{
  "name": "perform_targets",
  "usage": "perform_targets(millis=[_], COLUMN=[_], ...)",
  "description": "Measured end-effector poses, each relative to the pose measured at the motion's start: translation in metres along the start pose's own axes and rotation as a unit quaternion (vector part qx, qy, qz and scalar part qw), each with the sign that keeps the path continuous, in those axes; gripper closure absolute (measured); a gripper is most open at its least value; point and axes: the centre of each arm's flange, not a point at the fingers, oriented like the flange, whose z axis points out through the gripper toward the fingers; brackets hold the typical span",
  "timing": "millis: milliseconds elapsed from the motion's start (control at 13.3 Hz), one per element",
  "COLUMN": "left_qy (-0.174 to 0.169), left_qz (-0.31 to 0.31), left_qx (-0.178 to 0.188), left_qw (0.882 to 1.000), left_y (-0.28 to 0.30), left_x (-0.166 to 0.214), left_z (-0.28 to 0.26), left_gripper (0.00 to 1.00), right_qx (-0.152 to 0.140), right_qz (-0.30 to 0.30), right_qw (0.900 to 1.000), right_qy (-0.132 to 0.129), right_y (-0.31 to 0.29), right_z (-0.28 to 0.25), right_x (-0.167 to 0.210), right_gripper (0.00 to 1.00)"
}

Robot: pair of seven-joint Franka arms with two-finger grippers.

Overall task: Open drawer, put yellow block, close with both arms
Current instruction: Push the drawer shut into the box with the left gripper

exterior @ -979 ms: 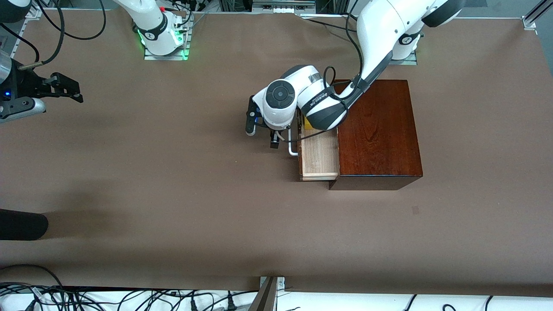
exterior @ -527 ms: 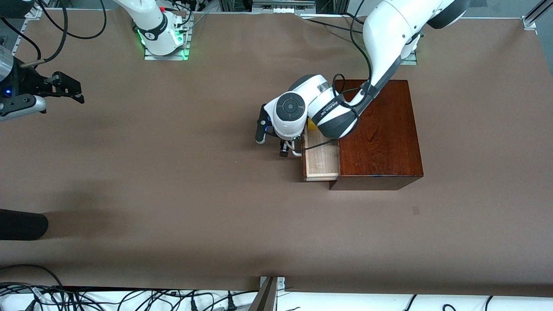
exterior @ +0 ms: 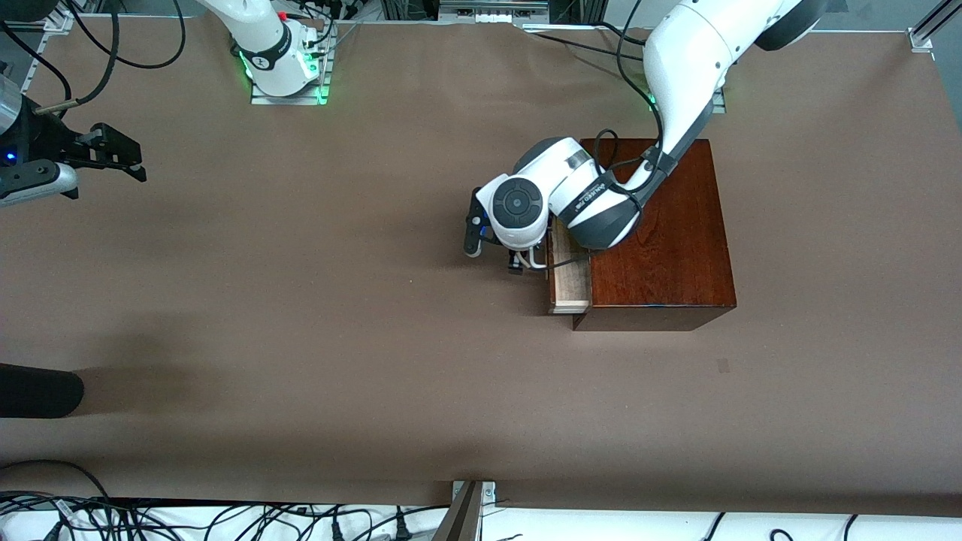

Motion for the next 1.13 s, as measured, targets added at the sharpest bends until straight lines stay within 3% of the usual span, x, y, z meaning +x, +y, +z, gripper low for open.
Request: perform_targets(millis=[829,1130], left_qy=[-0.025,-0.025], left_qz=[-0.034,-0.036], left_qx=[-0.036,-0.037], left_qw=[0.998,0.998], left_y=[-0.012,-0.012], left_x=[-0.054,-0.056], left_z=[-0.012,-0.014], left_gripper=[0.00,0.00], right_qx=[-0.001,-0.001], right_qz=[0.002,0.006], right_qw=[1.000,1.000], right_qy=[0.003,0.000], right_y=[0.002,0.006], right_z=[0.001,0.004], right_x=[0.001,0.002], right_gripper=[0.00,0.00])
